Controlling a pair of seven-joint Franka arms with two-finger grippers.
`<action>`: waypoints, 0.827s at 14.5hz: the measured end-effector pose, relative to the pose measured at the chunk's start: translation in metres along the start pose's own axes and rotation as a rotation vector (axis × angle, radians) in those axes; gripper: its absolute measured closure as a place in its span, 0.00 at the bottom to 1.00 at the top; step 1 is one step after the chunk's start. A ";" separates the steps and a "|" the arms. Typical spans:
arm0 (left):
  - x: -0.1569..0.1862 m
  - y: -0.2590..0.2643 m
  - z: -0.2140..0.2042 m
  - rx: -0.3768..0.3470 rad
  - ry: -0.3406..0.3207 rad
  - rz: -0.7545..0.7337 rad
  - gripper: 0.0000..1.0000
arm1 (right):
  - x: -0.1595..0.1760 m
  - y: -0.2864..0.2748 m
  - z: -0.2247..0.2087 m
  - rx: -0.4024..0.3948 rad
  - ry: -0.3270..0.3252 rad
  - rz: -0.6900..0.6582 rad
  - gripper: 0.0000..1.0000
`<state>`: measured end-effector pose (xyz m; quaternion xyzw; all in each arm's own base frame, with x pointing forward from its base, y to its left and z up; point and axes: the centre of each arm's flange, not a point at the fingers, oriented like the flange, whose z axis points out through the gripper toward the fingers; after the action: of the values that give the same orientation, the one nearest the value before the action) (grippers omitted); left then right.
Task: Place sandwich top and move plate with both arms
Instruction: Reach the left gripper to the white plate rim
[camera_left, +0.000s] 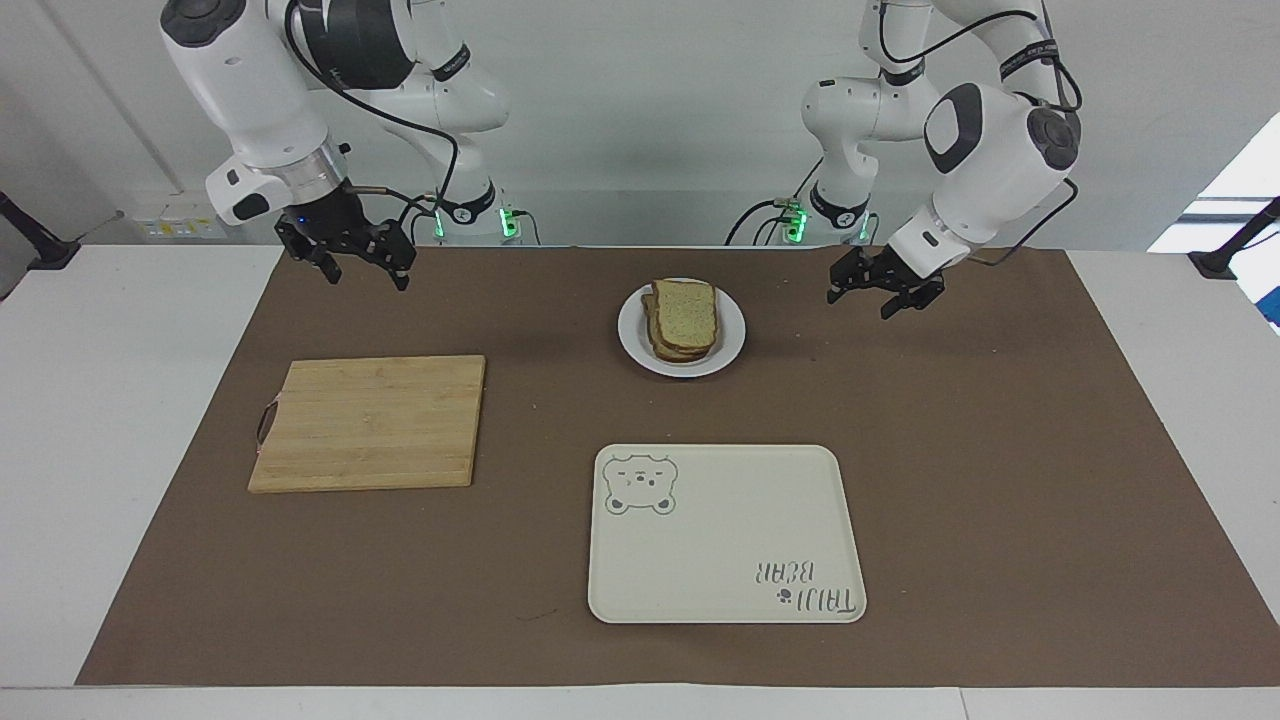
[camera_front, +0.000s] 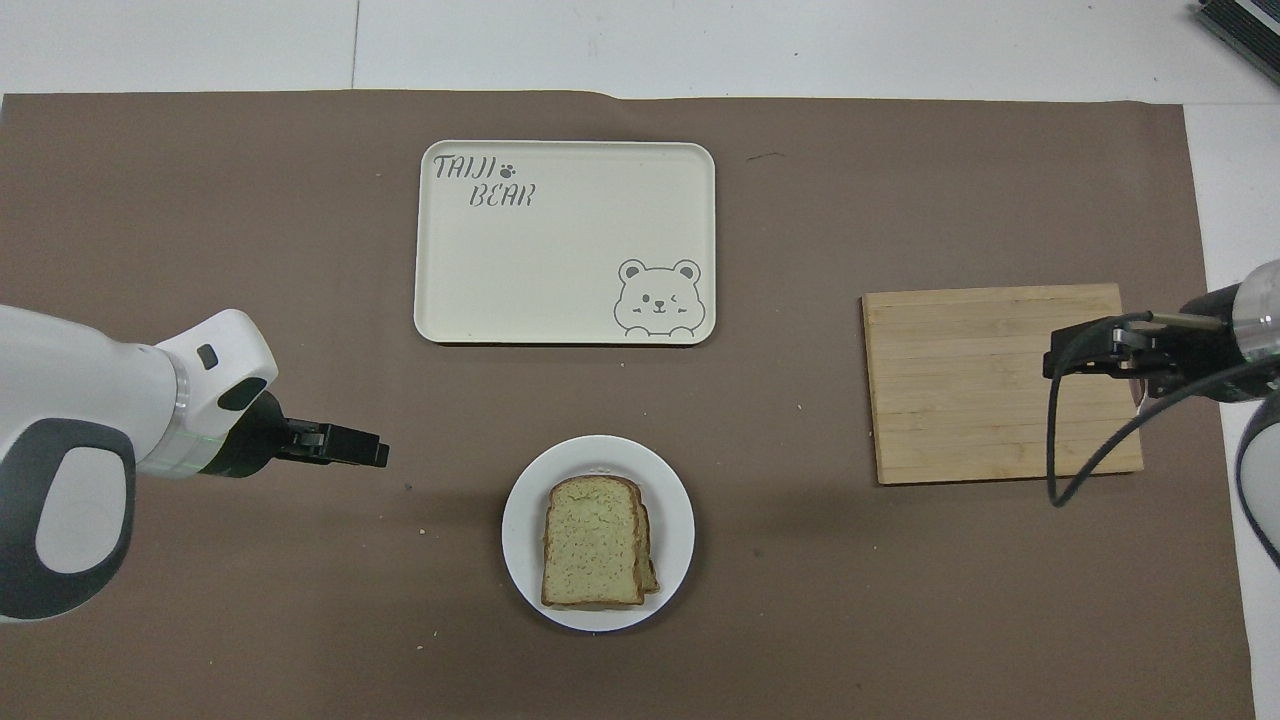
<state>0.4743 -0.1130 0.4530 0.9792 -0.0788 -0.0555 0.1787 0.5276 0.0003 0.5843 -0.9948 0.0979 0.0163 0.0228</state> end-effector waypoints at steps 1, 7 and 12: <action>-0.001 0.005 0.010 -0.033 0.004 -0.005 0.00 | -0.001 0.004 -0.007 -0.014 0.005 0.002 0.00; -0.020 0.011 0.084 -0.209 0.040 -0.114 0.00 | -0.009 0.013 -0.063 -0.058 0.053 -0.025 0.00; -0.036 0.013 0.122 -0.291 0.071 -0.047 0.00 | -0.019 0.029 -0.094 -0.053 0.043 -0.021 0.00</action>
<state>0.4205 -0.1600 0.3474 0.9458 -0.0407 -0.0360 0.3202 0.5061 -0.0294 0.6773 -0.9961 0.0876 -0.0025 -0.0053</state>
